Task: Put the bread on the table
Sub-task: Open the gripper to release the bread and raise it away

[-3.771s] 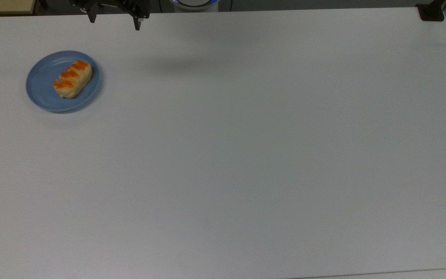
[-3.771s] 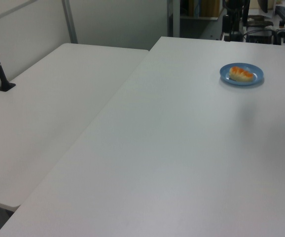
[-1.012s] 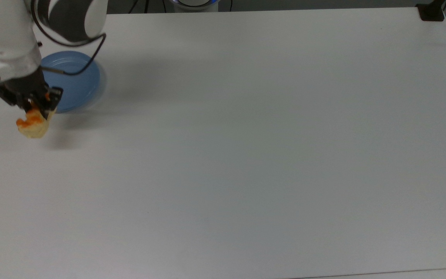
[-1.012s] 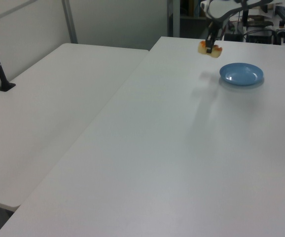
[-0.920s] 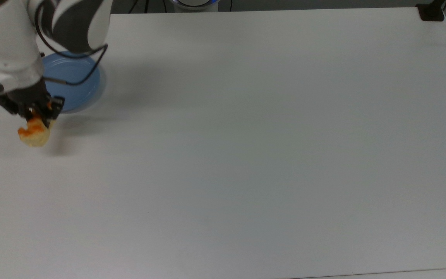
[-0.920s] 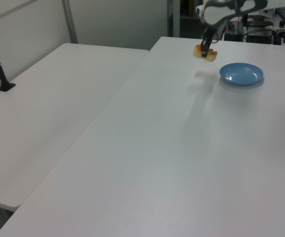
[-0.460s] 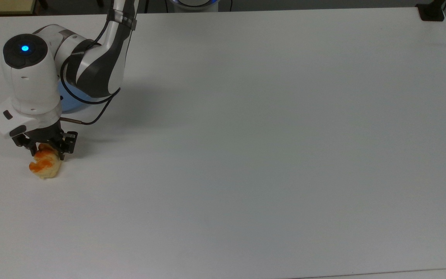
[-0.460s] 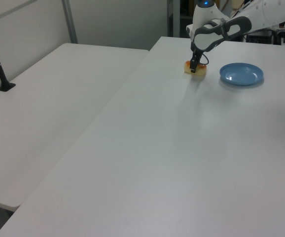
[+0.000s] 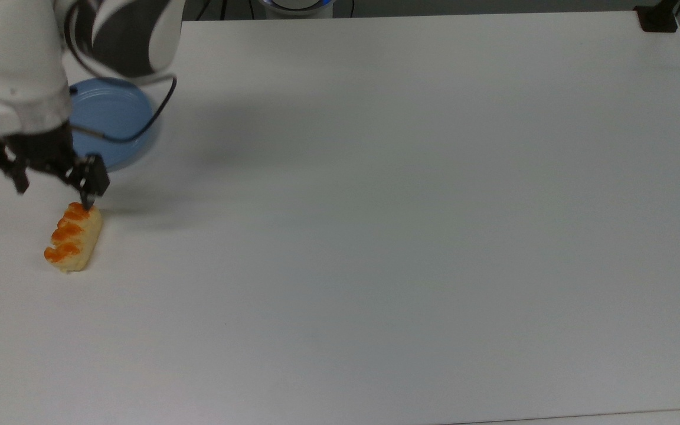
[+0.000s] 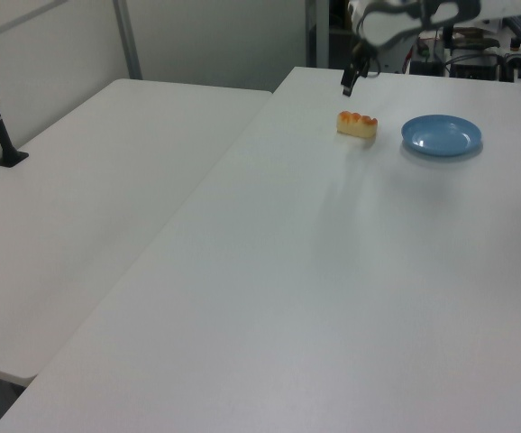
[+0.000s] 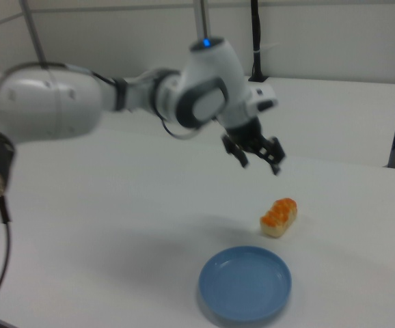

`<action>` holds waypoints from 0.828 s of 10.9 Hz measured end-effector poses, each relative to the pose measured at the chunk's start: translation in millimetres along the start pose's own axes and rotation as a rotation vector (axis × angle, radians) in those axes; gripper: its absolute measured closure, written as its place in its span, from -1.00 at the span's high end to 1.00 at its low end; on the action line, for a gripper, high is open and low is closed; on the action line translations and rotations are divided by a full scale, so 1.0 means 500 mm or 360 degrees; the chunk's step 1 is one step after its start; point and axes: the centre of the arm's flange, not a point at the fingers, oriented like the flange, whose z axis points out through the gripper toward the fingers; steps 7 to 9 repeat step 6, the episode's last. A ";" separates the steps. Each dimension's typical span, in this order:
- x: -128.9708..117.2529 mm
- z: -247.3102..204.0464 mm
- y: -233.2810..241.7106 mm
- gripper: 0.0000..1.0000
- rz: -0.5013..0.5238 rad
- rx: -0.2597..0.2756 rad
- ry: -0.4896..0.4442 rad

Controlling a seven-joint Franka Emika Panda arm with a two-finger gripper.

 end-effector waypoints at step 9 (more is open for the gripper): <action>-0.175 -0.399 -0.169 1.00 0.0037 0.0246 -0.0382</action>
